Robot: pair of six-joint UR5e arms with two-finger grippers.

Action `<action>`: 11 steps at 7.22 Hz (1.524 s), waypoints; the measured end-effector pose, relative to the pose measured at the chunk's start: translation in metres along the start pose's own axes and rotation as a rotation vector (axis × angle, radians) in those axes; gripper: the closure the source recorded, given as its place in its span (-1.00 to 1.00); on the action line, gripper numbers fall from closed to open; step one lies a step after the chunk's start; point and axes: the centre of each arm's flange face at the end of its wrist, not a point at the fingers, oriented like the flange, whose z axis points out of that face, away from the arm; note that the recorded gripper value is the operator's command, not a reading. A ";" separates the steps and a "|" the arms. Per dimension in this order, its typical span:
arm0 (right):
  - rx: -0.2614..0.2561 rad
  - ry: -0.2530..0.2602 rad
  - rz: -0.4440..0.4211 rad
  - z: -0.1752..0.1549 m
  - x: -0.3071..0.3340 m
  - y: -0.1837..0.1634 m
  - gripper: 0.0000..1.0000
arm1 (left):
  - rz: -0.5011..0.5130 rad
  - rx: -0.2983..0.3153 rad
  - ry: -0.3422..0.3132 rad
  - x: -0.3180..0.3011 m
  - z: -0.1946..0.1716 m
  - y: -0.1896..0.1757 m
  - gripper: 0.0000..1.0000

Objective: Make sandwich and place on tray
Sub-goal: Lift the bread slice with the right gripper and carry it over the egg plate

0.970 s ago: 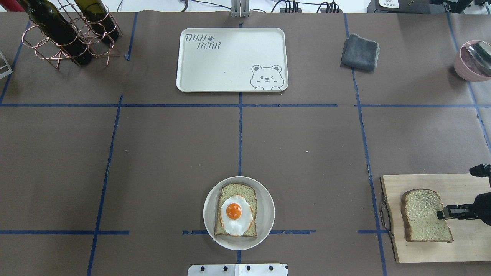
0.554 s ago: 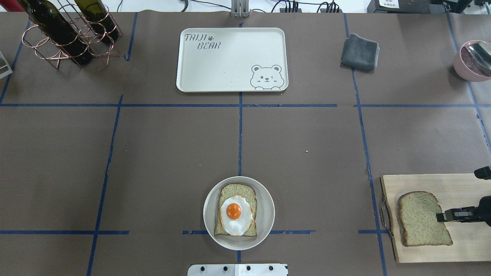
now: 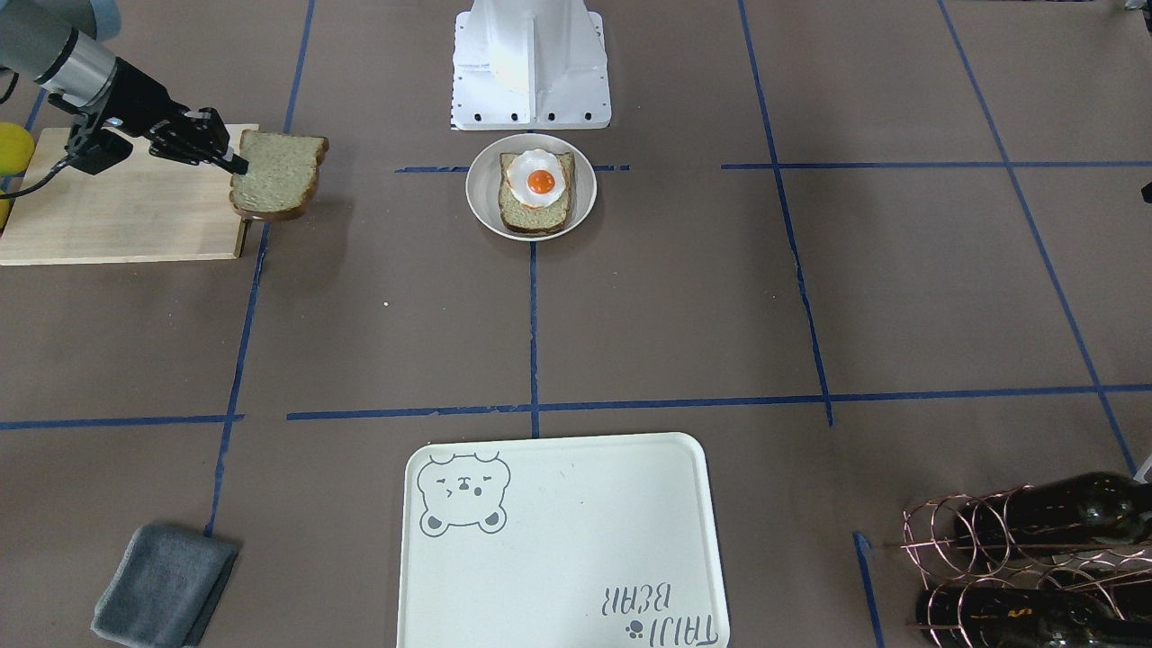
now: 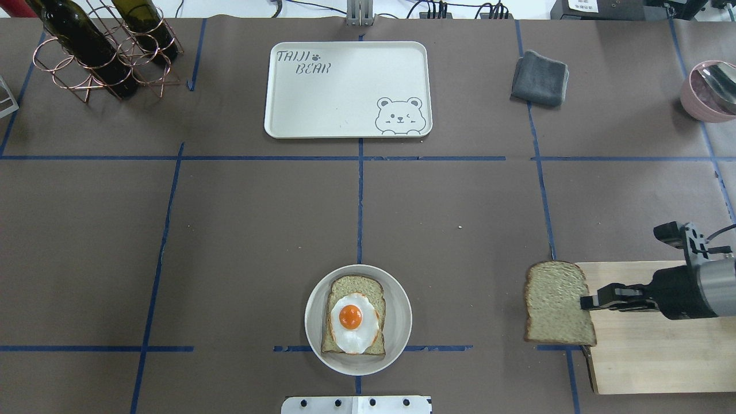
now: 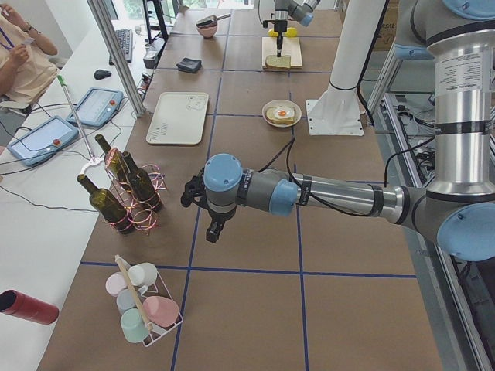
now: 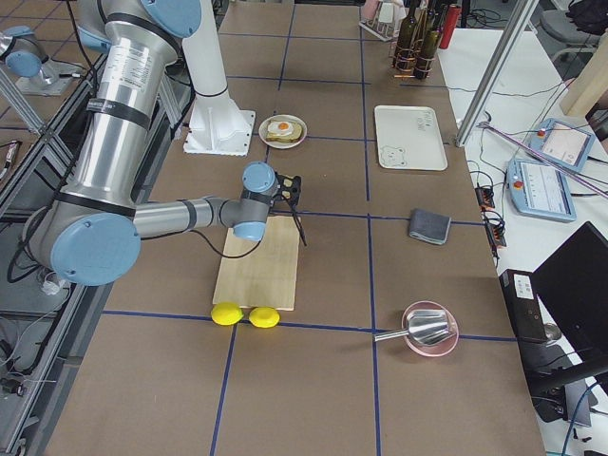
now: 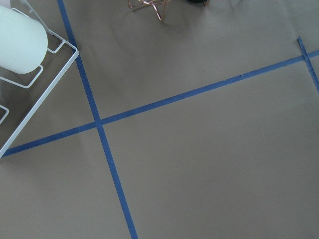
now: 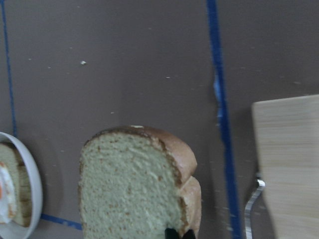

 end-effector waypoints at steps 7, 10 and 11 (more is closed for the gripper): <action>-0.028 -0.038 0.070 0.187 -0.233 0.067 1.00 | 0.004 0.008 0.064 0.007 0.000 -0.002 -1.00; 0.011 -0.025 0.070 0.204 -0.237 0.071 1.00 | 0.004 0.009 0.064 0.007 0.000 -0.002 -1.00; 0.019 -0.028 0.070 0.203 -0.238 0.067 1.00 | 0.005 0.009 0.064 0.007 0.000 -0.002 -1.00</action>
